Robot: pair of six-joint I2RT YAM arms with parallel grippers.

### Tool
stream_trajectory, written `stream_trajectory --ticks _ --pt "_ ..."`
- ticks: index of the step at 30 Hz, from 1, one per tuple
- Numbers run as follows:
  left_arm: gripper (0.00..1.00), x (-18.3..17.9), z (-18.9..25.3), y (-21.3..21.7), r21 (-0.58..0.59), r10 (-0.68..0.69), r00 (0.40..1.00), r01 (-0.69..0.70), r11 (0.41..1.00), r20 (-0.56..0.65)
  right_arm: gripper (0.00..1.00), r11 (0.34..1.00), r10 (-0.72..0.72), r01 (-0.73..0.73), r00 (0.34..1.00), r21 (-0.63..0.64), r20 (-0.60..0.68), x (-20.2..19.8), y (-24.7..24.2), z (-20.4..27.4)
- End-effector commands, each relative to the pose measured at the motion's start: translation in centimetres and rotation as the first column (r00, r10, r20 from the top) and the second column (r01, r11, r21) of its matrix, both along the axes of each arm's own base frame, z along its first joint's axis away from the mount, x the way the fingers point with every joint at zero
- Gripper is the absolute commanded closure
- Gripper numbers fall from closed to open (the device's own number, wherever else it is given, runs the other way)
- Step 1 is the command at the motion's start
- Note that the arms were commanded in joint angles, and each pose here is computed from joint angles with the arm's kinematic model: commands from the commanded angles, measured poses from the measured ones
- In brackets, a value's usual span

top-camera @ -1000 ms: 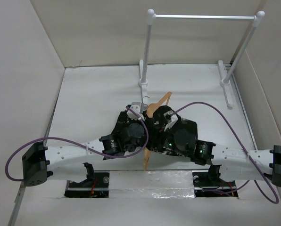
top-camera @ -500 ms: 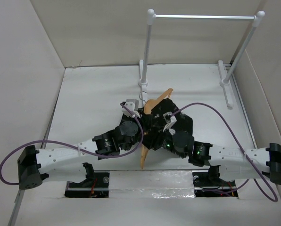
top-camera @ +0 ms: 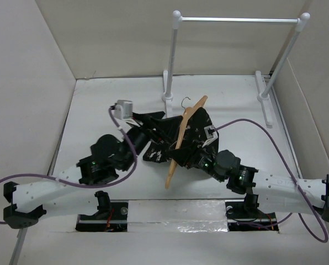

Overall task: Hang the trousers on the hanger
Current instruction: Place the hanger at the clothesline.

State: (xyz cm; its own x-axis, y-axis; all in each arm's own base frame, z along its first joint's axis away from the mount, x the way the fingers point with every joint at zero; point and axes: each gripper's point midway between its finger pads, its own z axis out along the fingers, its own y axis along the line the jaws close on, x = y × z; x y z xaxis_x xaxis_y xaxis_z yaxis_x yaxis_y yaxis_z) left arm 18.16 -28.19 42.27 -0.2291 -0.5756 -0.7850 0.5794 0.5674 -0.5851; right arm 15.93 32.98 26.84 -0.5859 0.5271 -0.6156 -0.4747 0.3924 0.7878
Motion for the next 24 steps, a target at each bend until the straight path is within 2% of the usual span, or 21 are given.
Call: stream_trajectory --ticks 1,5,8,9,11,12,14,17,19,20,23,24 --pt "0.14 -1.0 6.3 4.6 -0.102 0.053 0.991 -0.041 0.994 0.12 1.0 0.979 -0.036 0.007 0.989 0.202 0.14 1.1 -1.6 7.5" --pt "0.14 -1.1 6.3 8.7 -0.151 0.139 0.983 -0.12 0.981 0.117 1.0 0.967 -0.103 0.055 0.978 0.248 0.184 3.0 -4.0 9.9" --pt "0.18 0.0 2.3 10.6 -0.15 0.239 0.969 -0.228 0.962 0.059 1.0 0.967 -0.135 0.078 0.964 0.241 0.229 4.1 -5.7 11.7" --pt "0.19 0.6 -0.7 10.4 -0.123 0.269 0.962 -0.262 0.957 0.05 1.0 0.96 -0.184 0.119 0.951 0.254 0.249 5.5 -7.2 12.9" --pt "0.21 1.4 -5.1 11.4 -0.072 0.349 0.937 -0.347 0.935 0.026 1.0 0.971 -0.158 0.095 0.942 0.217 0.295 6.1 -7.7 13.7" --pt "0.24 1.7 -6.3 11.6 -0.061 0.372 0.928 -0.37 0.927 0.021 1.0 0.964 -0.216 0.147 0.917 0.221 0.335 7.5 -9.5 15.7" --pt "0.25 2.3 -8.9 12.2 -0.015 0.432 0.902 -0.431 0.902 0.017 1.0 0.973 -0.215 0.169 0.909 0.156 0.357 9.0 -10.2 16.2" --pt "0.27 2.8 -13.6 11.5 0.108 0.442 0.894 -0.448 0.887 0.075 1.0 0.96 -0.281 0.261 0.87 0.104 0.405 12.7 -13.0 18.7" --pt "0.27 2.9 -15.1 11.4 0.114 0.451 0.891 -0.454 0.884 0.049 1.0 0.966 -0.257 0.24 0.861 0.095 0.439 13.7 -13.7 20.4" --pt "0.27 2.8 -15.8 10.5 0.126 0.42 0.906 -0.424 0.897 0.059 1.0 0.955 -0.29 0.285 0.857 0.078 0.426 16.1 -15.1 19.9" --pt "0.27 2.6 -16.6 8.7 0.159 0.355 0.933 -0.36 0.919 0.058 1.0 0.947 -0.31 0.316 0.839 0.063 0.447 18.7 -17.4 21.2" --pt "0.27 2.8 -16.2 8.5 0.17 0.353 0.933 -0.359 0.918 0.062 1.0 0.945 -0.312 0.324 0.85 0.046 0.425 20.4 -17.8 20.2"
